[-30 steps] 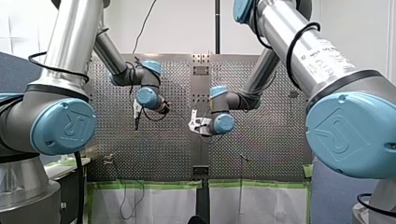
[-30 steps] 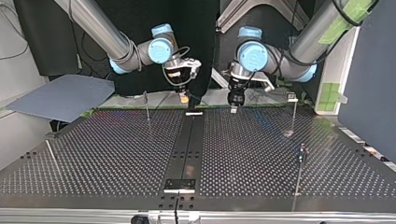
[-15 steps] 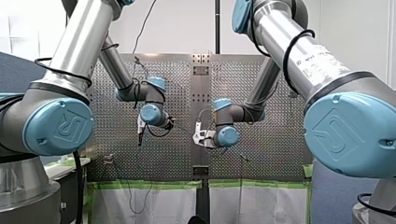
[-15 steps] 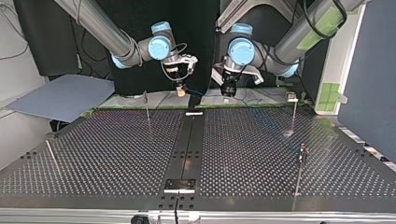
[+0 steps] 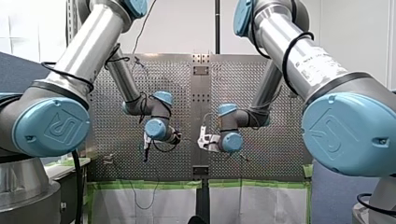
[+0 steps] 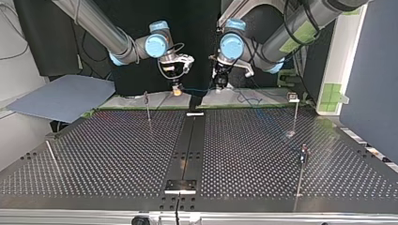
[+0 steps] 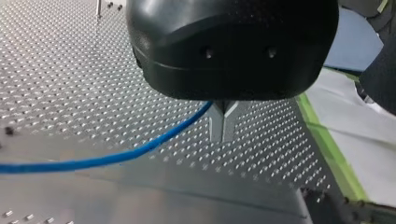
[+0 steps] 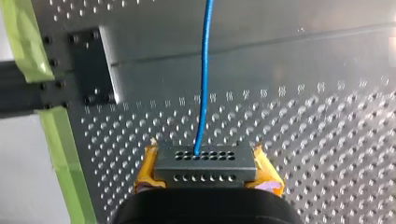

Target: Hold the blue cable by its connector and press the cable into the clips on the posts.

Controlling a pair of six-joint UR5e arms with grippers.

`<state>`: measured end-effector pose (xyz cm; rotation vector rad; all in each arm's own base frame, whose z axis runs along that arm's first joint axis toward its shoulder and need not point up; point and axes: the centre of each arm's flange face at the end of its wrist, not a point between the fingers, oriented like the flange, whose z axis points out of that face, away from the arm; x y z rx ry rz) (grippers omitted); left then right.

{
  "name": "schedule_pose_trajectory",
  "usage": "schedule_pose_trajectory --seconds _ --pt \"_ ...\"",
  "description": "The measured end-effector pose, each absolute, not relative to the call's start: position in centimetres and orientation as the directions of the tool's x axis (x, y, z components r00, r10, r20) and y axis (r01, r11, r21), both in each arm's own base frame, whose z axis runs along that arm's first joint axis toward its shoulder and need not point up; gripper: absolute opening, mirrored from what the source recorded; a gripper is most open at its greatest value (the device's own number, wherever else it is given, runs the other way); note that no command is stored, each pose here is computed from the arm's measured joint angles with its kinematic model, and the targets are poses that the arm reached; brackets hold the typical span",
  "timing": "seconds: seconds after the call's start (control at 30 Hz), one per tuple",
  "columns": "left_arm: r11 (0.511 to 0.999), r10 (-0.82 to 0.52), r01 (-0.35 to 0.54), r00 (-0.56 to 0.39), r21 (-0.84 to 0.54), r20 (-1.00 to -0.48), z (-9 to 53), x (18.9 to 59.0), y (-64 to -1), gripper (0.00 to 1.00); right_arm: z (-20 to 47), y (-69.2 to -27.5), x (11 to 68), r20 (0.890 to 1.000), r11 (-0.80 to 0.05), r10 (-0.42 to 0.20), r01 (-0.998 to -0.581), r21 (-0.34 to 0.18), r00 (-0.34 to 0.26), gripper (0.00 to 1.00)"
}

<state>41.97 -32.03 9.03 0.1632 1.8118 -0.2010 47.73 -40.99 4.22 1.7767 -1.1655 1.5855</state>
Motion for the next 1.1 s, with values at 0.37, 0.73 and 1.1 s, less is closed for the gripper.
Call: schedule_pose_trajectory --seconds 0.37,0.73,1.1 --pt "0.965 -0.049 0.236 -0.258 -0.112 -0.965 5.6 40.0 -34.6 0.0 -0.2 -40.8 45.2 0.949 -0.481 -0.312 -0.856 -0.19 -0.036 0.0" --pt "0.957 -0.049 0.261 -0.284 -0.126 -0.958 2.4 39.1 -35.7 0.0 -2.8 -39.8 42.1 0.933 -0.429 -0.345 -0.867 -0.253 -0.102 0.0" --pt "0.946 -0.054 0.291 -0.297 -0.144 -0.953 -0.4 38.9 -38.0 0.0 -4.9 -41.4 40.0 0.944 -0.399 -0.303 -0.883 -0.249 -0.129 0.0"
